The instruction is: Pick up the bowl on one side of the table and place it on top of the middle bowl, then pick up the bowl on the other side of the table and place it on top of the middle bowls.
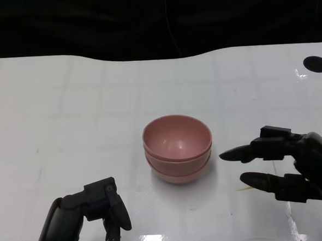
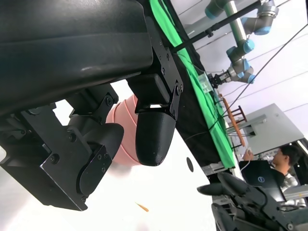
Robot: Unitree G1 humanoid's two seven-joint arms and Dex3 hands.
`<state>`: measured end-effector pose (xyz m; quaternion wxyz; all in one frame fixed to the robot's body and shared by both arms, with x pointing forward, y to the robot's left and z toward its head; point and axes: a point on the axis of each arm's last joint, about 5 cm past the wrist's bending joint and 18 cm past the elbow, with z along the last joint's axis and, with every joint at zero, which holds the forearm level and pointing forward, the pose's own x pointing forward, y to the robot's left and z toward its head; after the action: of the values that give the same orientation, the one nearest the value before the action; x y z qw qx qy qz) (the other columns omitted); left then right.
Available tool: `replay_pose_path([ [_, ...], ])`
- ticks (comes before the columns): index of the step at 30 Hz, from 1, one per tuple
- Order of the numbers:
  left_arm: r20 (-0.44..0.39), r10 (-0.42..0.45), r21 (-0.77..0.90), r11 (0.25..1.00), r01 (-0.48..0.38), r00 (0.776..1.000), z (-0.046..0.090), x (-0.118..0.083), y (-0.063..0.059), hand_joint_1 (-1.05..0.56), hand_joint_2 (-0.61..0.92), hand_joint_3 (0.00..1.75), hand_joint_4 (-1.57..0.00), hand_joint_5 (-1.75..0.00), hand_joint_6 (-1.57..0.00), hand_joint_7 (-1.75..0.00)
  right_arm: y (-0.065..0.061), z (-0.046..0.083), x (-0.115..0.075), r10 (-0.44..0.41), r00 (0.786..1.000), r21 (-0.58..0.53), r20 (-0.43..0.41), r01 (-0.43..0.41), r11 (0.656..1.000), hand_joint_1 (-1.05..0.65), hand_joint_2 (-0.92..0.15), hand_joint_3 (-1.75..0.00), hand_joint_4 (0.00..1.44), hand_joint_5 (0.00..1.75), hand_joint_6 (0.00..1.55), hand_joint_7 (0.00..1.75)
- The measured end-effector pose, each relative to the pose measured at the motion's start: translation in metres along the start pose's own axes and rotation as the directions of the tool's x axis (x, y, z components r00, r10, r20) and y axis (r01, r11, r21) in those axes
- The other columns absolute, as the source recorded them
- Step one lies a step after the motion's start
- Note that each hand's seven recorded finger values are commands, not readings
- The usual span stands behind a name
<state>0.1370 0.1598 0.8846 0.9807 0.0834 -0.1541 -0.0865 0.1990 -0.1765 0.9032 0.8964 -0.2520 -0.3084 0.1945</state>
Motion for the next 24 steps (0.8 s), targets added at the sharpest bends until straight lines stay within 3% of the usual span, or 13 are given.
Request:
replay_pose_path([
  [1,0.000,0.001,0.000,1.000,-0.001,1.000,0.000,0.000,0.000,0.03,0.26,1.64,-0.95,-1.75,-0.87,-1.52,0.000,0.002,-0.002,-0.009,1.000,0.024,0.006,0.009,1.000,0.01,-0.42,-1.08,0.73,1.30,0.82,0.80],
  [7,-0.002,0.004,0.004,1.000,-0.004,1.000,0.000,-0.001,0.002,0.04,0.26,1.63,-0.93,-1.75,-0.87,-1.52,0.007,0.009,-0.013,-0.046,0.999,0.123,-0.006,0.046,0.991,0.12,-0.32,-1.32,0.79,1.39,0.87,1.01],
  [12,-0.003,0.006,0.005,1.000,-0.006,1.000,0.000,-0.001,0.003,0.05,0.26,1.63,-0.93,-1.75,-0.87,-1.52,0.010,0.012,-0.014,-0.060,0.998,0.149,-0.004,0.060,0.987,0.13,-0.30,-1.36,0.80,1.40,0.86,1.05],
  [14,-0.004,0.009,-0.001,1.000,-0.009,1.000,0.000,-0.002,0.003,0.06,0.26,1.64,-0.93,-1.74,-0.88,-1.51,0.010,0.012,-0.013,-0.052,0.999,0.154,-0.009,0.053,0.987,0.15,-0.24,-1.56,0.92,1.55,0.94,1.14],
  [17,-0.005,0.020,-0.013,1.000,-0.020,1.000,-0.001,-0.002,0.004,0.05,0.26,1.65,-0.93,-1.73,-0.88,-1.51,0.013,0.010,-0.015,-0.018,0.999,0.165,-0.038,0.024,0.986,0.17,-0.13,-1.71,1.01,1.68,0.97,1.30],
  [24,-0.005,0.020,-0.017,1.000,-0.020,1.000,-0.001,-0.002,0.005,0.06,0.25,1.66,-0.93,-1.72,-0.88,-1.51,0.014,0.008,-0.016,0.024,0.998,0.192,-0.059,-0.013,0.981,0.15,-0.09,-1.75,1.03,1.75,0.91,1.56],
])
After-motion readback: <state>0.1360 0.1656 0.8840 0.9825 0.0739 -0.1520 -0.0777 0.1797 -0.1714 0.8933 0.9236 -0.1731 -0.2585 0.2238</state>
